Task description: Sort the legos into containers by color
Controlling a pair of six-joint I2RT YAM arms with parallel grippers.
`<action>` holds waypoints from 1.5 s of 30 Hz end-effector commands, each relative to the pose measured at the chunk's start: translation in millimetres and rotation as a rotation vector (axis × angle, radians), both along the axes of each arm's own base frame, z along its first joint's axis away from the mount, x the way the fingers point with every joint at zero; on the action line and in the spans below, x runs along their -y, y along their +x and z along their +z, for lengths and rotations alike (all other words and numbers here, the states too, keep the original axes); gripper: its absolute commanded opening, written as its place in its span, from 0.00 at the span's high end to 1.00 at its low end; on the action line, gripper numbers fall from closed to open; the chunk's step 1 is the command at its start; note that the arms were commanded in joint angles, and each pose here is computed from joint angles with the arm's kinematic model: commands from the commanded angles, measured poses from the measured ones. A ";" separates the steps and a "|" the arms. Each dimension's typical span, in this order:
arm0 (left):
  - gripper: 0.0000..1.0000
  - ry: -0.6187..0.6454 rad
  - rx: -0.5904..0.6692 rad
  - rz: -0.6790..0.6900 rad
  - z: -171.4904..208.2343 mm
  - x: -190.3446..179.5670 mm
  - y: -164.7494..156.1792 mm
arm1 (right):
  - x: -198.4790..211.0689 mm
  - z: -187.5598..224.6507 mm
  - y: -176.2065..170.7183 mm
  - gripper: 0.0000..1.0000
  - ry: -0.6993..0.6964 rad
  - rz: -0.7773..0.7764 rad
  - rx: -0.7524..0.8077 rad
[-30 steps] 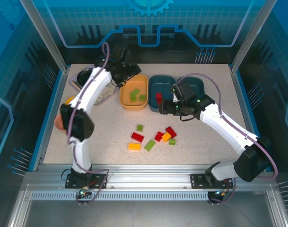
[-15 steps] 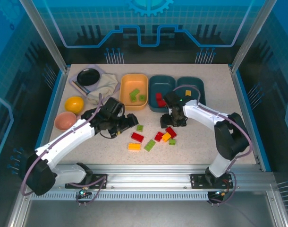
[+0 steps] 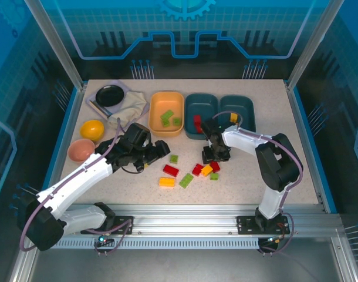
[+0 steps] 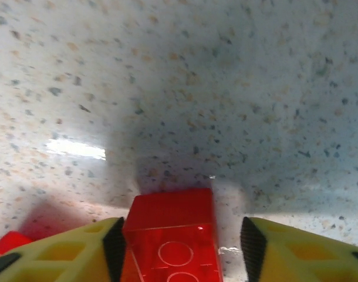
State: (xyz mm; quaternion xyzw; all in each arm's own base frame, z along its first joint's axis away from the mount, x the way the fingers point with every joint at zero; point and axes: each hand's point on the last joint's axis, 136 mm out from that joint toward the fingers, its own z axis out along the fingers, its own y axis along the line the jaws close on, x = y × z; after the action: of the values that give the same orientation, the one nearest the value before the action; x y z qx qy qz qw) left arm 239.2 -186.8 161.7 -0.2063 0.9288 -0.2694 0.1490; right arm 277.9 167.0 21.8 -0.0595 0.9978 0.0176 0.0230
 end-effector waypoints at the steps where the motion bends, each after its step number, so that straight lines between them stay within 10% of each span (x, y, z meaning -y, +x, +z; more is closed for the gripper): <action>1: 0.09 -0.032 0.034 -0.010 15.2 9.9 7.0 | 14.9 -5.8 -2.8 0.49 -0.039 -0.026 -0.017; 15: 0.09 -0.159 0.090 -0.128 28.5 49.2 12.1 | 33.9 25.0 -5.3 0.75 -0.078 -0.114 0.092; 24: 0.09 -0.199 0.135 -0.072 59.7 47.2 53.6 | -3.4 120.0 76.4 0.73 0.043 -0.108 0.324; 35: 0.09 -0.200 0.171 -0.041 65.7 38.9 111.5 | -18.6 89.5 218.7 0.73 0.020 -0.187 0.353; 45: 0.09 -0.191 0.166 -0.043 64.9 39.0 115.8 | -14.9 35.9 250.4 0.59 0.019 -0.226 0.252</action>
State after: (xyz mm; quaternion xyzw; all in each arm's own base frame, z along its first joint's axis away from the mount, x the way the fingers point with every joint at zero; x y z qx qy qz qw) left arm 349.8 -223.1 209.9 -0.1944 0.8924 -0.3617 0.1868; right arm 532.1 185.6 52.1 0.0516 0.9844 0.0110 0.1680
